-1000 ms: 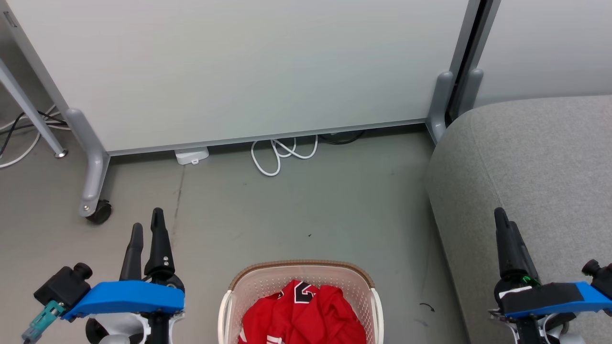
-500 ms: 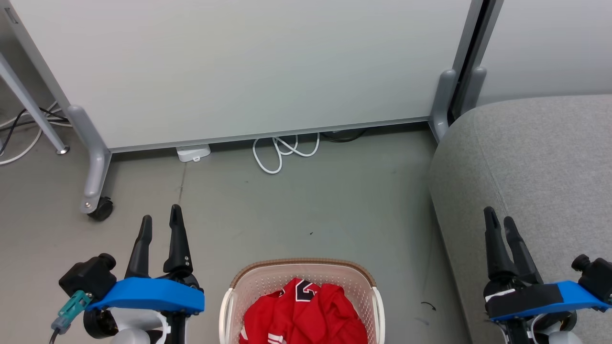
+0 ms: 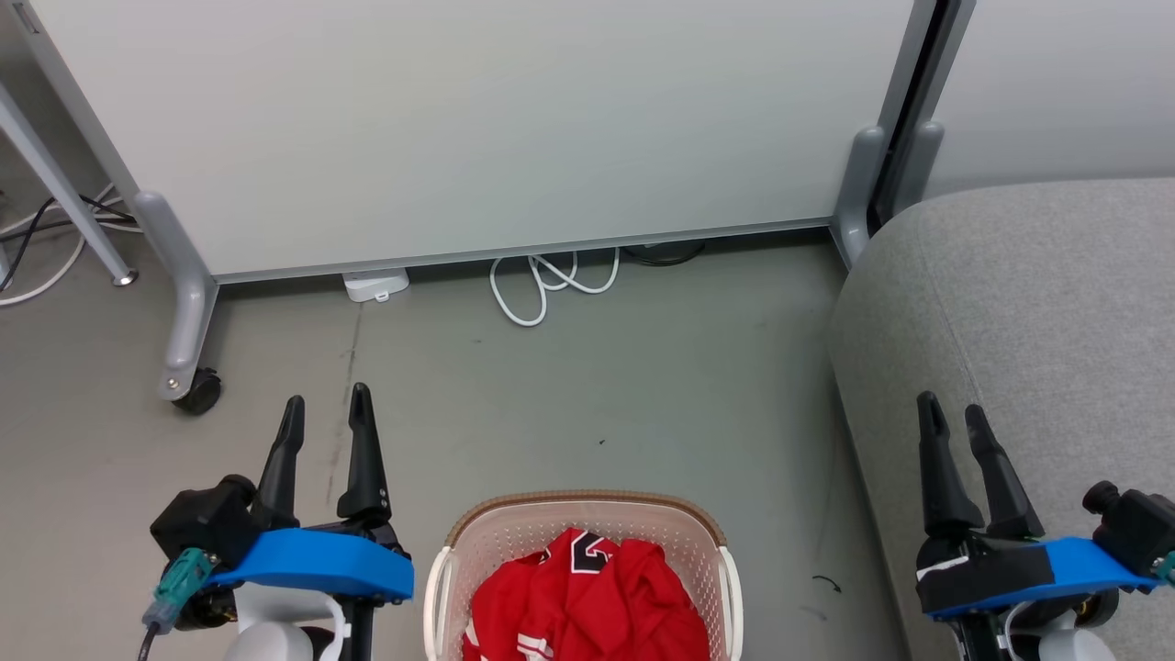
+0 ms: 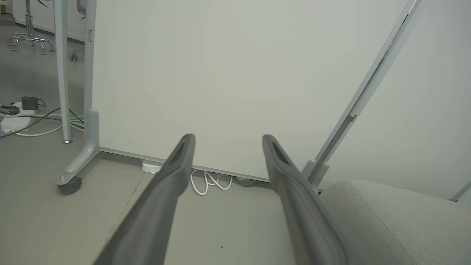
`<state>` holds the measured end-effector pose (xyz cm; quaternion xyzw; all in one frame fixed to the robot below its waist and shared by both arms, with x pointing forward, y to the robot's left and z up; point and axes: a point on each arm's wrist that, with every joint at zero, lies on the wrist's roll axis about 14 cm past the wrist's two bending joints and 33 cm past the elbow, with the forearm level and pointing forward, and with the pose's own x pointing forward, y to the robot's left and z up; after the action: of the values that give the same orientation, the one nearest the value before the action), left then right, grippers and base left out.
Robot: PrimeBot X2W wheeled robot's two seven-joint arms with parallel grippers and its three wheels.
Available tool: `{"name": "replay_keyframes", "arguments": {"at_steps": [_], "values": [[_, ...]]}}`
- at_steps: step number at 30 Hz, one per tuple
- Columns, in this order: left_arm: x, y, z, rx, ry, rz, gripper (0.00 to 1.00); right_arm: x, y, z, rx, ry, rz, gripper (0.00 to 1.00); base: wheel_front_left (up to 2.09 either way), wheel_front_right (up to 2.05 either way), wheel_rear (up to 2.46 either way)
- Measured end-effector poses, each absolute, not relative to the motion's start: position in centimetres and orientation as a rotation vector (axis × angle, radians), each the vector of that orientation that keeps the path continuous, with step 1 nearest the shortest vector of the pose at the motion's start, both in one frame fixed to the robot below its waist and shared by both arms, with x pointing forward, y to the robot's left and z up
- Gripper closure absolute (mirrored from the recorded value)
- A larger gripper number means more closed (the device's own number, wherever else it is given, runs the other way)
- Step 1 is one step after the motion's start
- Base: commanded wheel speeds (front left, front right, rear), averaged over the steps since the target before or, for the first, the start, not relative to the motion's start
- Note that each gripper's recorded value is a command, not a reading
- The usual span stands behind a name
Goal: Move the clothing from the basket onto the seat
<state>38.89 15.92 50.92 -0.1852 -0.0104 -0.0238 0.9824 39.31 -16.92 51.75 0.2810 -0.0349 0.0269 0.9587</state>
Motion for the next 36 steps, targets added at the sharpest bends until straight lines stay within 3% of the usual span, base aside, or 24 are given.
{"name": "replay_keyframes", "arguments": {"at_steps": [36], "values": [[39.4,13.7,51.8,-0.053,-0.096,-0.130,0.00,39.9,-15.5,52.5,0.286,-0.126,0.115,0.00,0.00,0.00,0.00]]}}
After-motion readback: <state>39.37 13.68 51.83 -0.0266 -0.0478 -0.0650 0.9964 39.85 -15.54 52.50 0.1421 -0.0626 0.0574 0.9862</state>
